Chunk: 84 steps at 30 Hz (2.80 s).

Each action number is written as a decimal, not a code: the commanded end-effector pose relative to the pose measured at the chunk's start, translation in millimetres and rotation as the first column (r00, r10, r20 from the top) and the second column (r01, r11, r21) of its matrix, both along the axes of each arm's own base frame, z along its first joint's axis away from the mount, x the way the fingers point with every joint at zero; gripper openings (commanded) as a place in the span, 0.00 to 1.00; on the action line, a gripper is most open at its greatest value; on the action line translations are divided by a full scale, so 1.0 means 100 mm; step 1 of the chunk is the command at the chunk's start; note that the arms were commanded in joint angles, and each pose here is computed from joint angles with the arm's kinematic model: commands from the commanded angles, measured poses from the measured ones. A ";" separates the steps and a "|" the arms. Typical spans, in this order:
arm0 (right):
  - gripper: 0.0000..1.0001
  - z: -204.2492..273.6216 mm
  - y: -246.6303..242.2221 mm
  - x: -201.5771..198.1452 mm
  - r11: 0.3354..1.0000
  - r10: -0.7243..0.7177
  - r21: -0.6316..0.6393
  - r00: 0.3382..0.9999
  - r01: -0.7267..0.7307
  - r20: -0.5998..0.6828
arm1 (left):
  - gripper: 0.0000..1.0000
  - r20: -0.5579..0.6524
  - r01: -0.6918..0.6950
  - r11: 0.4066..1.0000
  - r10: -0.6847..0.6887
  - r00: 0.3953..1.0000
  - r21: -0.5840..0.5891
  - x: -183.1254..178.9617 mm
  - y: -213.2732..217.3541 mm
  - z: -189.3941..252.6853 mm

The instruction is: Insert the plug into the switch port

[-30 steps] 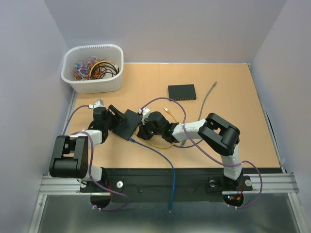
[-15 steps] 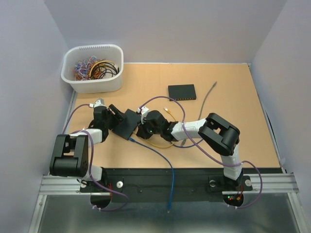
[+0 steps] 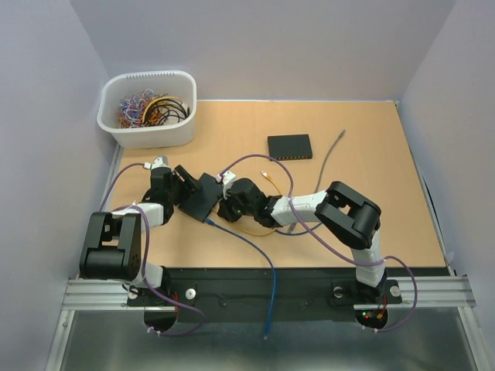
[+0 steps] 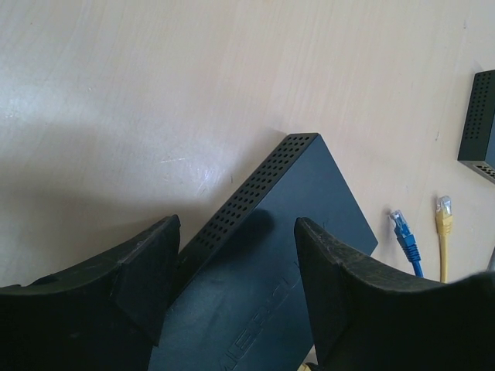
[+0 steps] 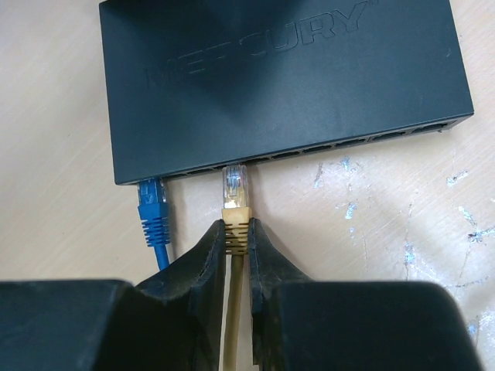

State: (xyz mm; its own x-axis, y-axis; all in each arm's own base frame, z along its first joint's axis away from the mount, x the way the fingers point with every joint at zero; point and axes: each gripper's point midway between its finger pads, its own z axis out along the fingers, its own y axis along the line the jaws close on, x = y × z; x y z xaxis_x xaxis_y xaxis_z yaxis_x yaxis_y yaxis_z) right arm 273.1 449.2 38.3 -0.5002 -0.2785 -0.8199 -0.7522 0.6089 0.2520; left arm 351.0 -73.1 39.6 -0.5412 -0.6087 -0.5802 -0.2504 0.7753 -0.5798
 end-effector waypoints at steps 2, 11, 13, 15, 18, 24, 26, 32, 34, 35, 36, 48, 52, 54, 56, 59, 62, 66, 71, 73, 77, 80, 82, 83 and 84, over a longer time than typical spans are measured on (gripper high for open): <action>0.00 0.44 0.26 0.14 0.996 -0.011 0.093 0.993 0.000 0.118 | 0.70 -0.020 0.052 0.999 -0.052 0.998 0.002 0.00 -0.12 0.01; 0.01 0.55 0.39 0.12 0.997 -0.023 0.071 0.986 0.012 0.162 | 0.70 -0.024 0.057 0.998 -0.057 0.998 0.014 0.00 -0.13 0.00; 0.00 0.51 0.36 0.17 0.998 -0.058 0.040 0.984 0.051 0.169 | 0.70 -0.024 0.057 0.998 -0.057 0.998 0.017 0.00 -0.13 0.01; 0.00 0.53 0.38 0.21 0.997 -0.072 0.035 0.982 0.067 0.176 | 0.70 -0.026 0.057 0.998 -0.057 0.998 0.018 0.00 -0.13 0.01; 0.01 0.49 0.36 0.27 0.995 -0.100 0.024 0.978 0.097 0.184 | 0.70 -0.029 0.064 0.998 -0.063 0.998 0.025 0.00 -0.14 0.00; 0.00 0.33 0.34 0.28 0.995 -0.102 0.006 0.975 0.103 0.199 | 0.70 -0.030 0.093 0.995 -0.092 0.995 0.026 0.01 -0.18 -0.01; 0.00 0.25 0.31 0.23 0.997 -0.078 0.005 0.978 0.079 0.195 | 0.70 -0.034 0.097 0.995 -0.096 0.995 0.032 0.02 -0.18 -0.02; 0.00 0.26 0.30 0.21 0.998 -0.062 0.027 0.972 0.057 0.228 | 0.68 -0.031 0.108 0.994 -0.107 0.994 0.033 0.02 -0.20 -0.01; 0.00 0.29 0.32 0.22 0.998 -0.055 0.031 0.969 0.049 0.242 | 0.66 -0.041 0.119 0.992 -0.118 0.992 0.039 0.01 -0.22 -0.02; 0.00 0.28 0.32 0.23 0.999 -0.051 0.029 0.968 0.045 0.247 | 0.66 -0.037 0.123 0.992 -0.121 0.992 0.042 0.03 -0.23 0.00; 0.00 0.31 0.34 0.25 0.999 -0.048 0.030 0.964 0.042 0.260 | 0.66 -0.049 0.135 0.990 -0.133 0.990 0.044 0.01 -0.26 -0.02; 0.01 0.30 0.15 0.32 0.998 -0.061 -0.005 0.942 0.067 0.329 | 0.64 -0.101 0.239 0.969 -0.245 0.964 -0.068 -0.14 -0.64 -0.10; 0.00 0.34 -0.03 0.26 0.996 -0.078 -0.018 0.939 0.089 0.334 | 0.64 -0.125 0.270 0.956 -0.284 0.951 -0.114 -0.31 -0.76 -0.17; 0.01 0.38 -0.16 0.22 0.994 -0.094 -0.022 0.936 0.108 0.339 | 0.64 -0.143 0.285 0.950 -0.302 0.943 -0.127 -0.42 -0.83 -0.22; 0.00 0.41 -0.22 0.18 0.994 -0.091 -0.024 0.936 0.105 0.341 | 0.64 -0.153 0.293 0.946 -0.313 0.937 -0.140 -0.53 -0.86 -0.25; 0.00 0.49 -0.30 0.07 0.998 -0.057 -0.020 0.938 0.068 0.343 | 0.64 -0.165 0.310 0.938 -0.334 0.928 -0.155 -0.67 -0.95 -0.29; 0.00 0.58 -0.32 -0.03 1.000 0.005 -0.020 0.934 0.002 0.358 | 0.64 -0.173 0.321 0.931 -0.349 0.921 -0.172 -0.80 -1.04 -0.32; 0.00 0.64 -0.30 -0.10 0.998 0.062 -0.025 0.922 -0.056 0.381 | 0.63 -0.188 0.337 0.925 -0.368 0.911 -0.174 -0.96 -1.13 -0.38; 0.01 0.65 -0.15 -0.02 0.997 0.076 -0.028 0.912 -0.071 0.402 | 0.61 -0.220 0.346 0.920 -0.382 0.898 -0.184 -1.14 -1.12 -0.50; 0.01 0.69 -0.09 0.02 0.998 0.068 -0.010 0.907 -0.070 0.416 | 0.60 -0.231 0.356 0.915 -0.394 0.890 -0.189 -1.20 -1.12 -0.53; 0.00 0.83 0.08 0.08 0.995 0.060 0.044 0.896 -0.088 0.440 | 0.60 -0.263 0.362 0.913 -0.401 0.877 -0.186 -1.33 -1.09 -0.63; 0.00 0.95 0.25 0.11 0.989 0.080 0.076 0.884 -0.129 0.460 | 0.59 -0.273 0.372 0.911 -0.409 0.871 -0.180 -1.38 -1.08 -0.67; 0.00 1.07 0.38 0.15 0.983 0.086 0.101 0.875 -0.152 0.476 | 0.58 -0.281 0.376 0.909 -0.414 0.866 -0.179 -1.42 -1.09 -0.69; 0.00 1.11 0.44 0.13 0.978 0.103 0.111 0.872 -0.177 0.478 | 0.58 -0.278 0.385 0.906 -0.422 0.863 -0.178 -1.43 -1.11 -0.68; 0.00 1.17 0.49 0.10 0.970 0.123 0.125 0.868 -0.207 0.482 | 0.58 -0.278 0.387 0.905 -0.423 0.862 -0.176 -1.43 -1.12 -0.68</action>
State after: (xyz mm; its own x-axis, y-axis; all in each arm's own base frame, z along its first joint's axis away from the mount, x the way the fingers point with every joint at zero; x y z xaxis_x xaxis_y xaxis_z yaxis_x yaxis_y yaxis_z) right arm 269.0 401.5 34.9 -0.2350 -0.5399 -0.8082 -0.8238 0.5520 -0.1292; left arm 320.5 -139.2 30.1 -0.5729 -0.5090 -0.6424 -0.0809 0.8151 -0.5736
